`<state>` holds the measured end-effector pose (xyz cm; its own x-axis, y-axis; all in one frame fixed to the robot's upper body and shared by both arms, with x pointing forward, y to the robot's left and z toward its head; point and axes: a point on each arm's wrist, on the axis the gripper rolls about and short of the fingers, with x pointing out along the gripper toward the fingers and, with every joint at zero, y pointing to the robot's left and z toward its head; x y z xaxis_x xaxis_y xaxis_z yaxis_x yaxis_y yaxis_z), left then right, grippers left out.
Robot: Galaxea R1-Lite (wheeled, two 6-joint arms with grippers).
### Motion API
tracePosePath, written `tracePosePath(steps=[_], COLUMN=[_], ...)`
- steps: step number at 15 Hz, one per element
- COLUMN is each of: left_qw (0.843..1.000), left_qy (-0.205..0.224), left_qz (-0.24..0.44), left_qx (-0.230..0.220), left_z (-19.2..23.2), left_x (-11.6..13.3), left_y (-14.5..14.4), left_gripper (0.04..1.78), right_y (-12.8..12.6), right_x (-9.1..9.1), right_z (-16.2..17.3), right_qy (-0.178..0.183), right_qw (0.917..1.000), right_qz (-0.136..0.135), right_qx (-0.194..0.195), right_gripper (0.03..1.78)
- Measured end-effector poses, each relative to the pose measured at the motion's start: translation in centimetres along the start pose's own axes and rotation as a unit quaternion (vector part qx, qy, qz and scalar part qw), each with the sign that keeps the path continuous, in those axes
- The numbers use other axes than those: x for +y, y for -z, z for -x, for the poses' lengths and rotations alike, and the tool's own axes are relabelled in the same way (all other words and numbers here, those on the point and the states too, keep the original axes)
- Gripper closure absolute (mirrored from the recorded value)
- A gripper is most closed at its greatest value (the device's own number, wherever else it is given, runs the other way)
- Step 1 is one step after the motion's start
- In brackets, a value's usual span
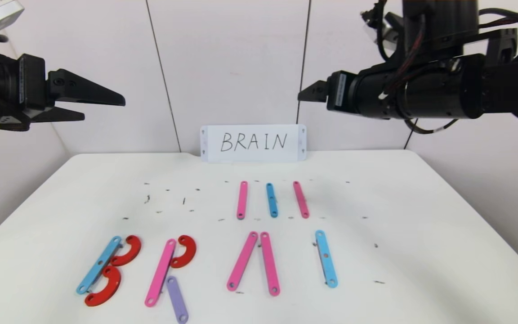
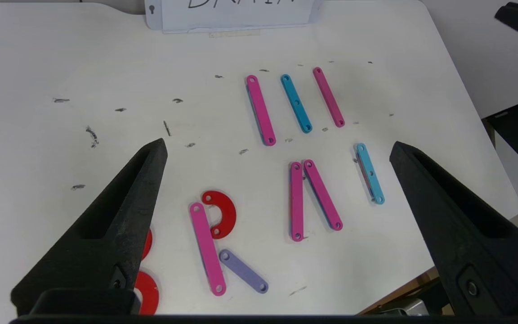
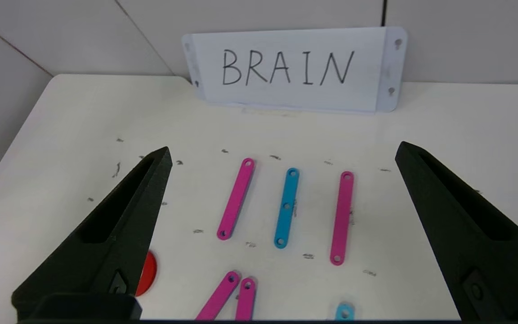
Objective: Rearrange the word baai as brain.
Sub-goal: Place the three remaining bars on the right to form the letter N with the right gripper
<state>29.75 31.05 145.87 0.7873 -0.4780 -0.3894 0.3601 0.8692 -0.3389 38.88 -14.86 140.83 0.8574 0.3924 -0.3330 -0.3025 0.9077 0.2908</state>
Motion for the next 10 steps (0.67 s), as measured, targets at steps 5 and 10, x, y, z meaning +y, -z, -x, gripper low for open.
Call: tracePosePath(steps=[5,10], left_qw=[1.0,1.0], left_qy=[0.001,0.002], left_qz=[-0.003,-0.004], left_qx=[-0.003,-0.004], left_z=[0.2,0.4], left_x=[-0.1,-0.2], left_y=[0.0,0.1], left_gripper=[0.09,0.09], right_y=[3.8,7.0], right_x=[3.7,5.7], right_z=[-3.3,-7.8], right_qy=[0.001,0.025], right_qw=[0.9994,0.9986], right_qz=[0.0,0.015], right_qx=[0.035,0.044], right_gripper=[0.07,0.07])
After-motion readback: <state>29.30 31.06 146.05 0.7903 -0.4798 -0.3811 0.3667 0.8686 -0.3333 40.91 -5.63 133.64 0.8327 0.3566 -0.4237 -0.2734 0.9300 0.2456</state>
